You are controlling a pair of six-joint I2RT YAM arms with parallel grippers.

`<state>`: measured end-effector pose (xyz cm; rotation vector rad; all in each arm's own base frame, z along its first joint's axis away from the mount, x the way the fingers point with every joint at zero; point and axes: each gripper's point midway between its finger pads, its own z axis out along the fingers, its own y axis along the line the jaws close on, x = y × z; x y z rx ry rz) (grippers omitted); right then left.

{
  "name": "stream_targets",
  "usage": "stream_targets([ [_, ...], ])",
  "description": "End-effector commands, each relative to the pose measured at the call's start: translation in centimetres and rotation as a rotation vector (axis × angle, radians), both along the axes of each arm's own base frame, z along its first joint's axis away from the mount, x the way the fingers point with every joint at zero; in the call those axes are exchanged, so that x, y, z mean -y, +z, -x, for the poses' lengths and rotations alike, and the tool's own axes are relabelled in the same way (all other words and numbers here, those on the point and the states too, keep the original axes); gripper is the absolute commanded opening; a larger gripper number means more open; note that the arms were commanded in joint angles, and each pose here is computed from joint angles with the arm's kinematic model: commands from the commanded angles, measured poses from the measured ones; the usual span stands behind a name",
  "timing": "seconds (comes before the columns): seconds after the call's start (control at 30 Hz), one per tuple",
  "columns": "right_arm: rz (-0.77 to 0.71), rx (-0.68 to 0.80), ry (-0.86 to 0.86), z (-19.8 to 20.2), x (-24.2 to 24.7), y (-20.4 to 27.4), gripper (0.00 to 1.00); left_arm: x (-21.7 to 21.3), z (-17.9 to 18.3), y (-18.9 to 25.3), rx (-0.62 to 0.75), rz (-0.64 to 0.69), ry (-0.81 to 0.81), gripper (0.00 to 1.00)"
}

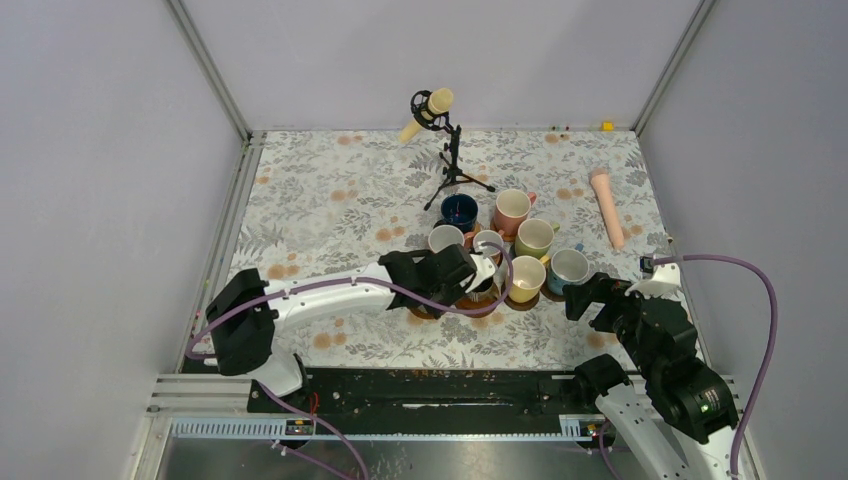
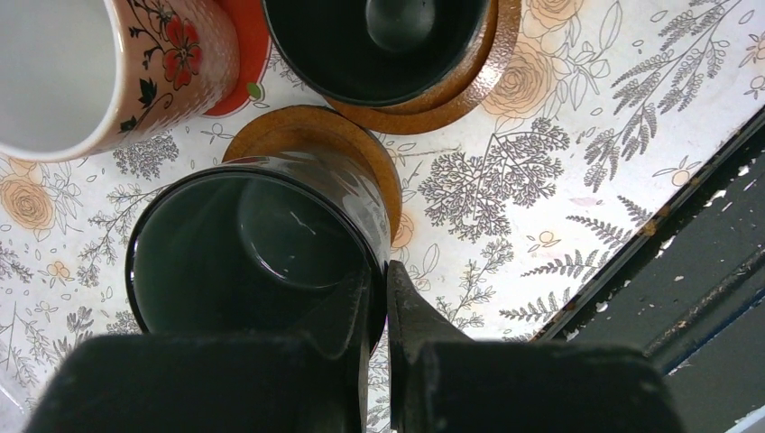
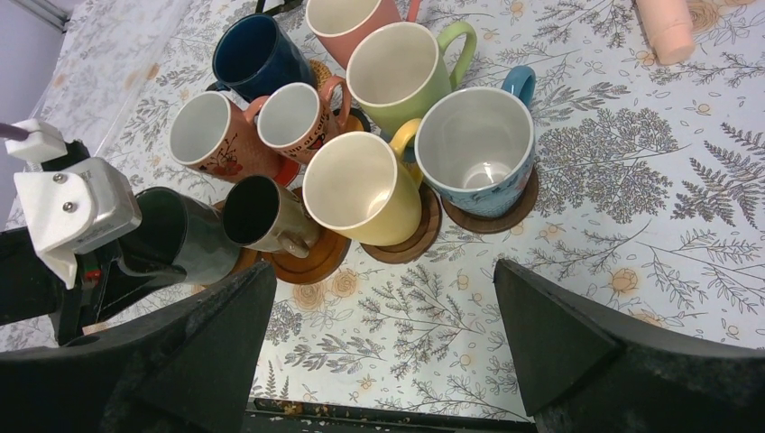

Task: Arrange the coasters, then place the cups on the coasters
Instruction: Place the cup on the coaster.

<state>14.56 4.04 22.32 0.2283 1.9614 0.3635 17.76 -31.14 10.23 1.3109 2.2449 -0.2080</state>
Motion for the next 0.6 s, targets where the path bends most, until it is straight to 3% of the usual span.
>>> stream_targets([
  [0.0,-0.002,0.033,-0.021,-0.06,0.43,0.85,0.99,2.34,-1.68,2.77,0.042,0.112,-0.01,0.0],
  [0.57,0.001,0.031,-0.025,-0.11,0.49,0.8,0.99,1.99,-2.38,1.8,0.038,0.133,0.017,0.04],
])
